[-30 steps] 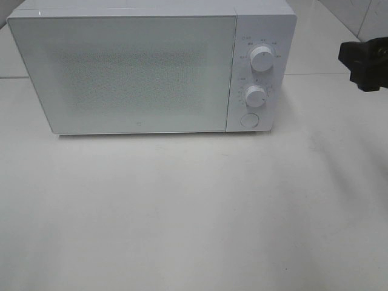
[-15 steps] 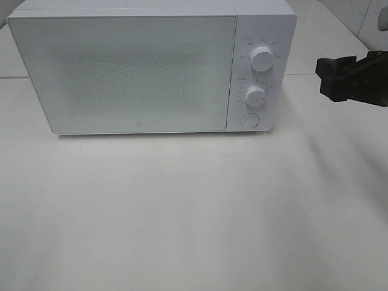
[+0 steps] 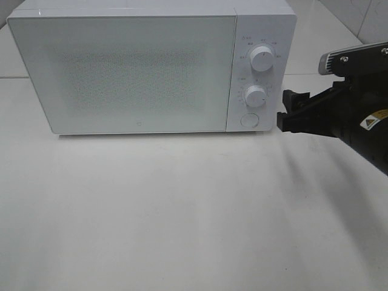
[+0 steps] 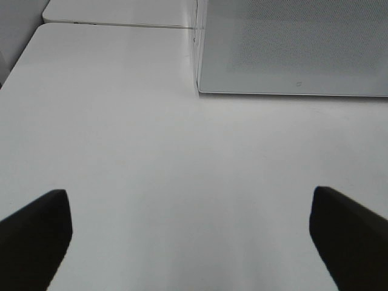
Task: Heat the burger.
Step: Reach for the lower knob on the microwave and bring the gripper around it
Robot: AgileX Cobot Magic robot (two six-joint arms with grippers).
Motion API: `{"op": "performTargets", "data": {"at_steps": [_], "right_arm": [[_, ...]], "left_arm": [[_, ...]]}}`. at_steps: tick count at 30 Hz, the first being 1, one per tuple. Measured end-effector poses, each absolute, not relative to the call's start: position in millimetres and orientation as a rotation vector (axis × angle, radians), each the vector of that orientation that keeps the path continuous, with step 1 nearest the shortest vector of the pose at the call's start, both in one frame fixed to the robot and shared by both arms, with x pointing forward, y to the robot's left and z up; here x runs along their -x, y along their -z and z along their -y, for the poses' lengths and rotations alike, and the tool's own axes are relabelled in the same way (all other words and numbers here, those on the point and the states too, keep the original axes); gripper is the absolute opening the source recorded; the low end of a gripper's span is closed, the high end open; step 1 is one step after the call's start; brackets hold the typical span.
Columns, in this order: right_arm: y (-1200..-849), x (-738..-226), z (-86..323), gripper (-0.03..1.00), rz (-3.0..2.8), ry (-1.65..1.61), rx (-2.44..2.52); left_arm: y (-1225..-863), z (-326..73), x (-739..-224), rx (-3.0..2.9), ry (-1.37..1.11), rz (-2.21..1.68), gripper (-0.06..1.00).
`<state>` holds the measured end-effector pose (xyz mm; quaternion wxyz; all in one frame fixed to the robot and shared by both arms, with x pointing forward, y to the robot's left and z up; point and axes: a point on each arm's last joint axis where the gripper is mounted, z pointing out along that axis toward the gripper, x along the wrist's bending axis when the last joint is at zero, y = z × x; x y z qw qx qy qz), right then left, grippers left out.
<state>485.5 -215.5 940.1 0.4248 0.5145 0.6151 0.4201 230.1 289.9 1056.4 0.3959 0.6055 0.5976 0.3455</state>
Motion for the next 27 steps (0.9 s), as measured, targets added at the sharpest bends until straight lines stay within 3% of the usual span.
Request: {"op": "performTargets", "data": {"at_steps": [15,27], "right_arm": [[-907.3,-473.4,175.9,0.76,-1.497,-1.000,-1.333],[-903.4,-484.9,158.0,0.76,-1.454,-1.023,-1.311]], "left_arm": [[-1056.4,-289.9,-230.1,-1.535,-0.876,-1.515,0.99],[-1056.4,-289.9,-230.1,-1.535,-0.876,-1.515,0.99]]}}
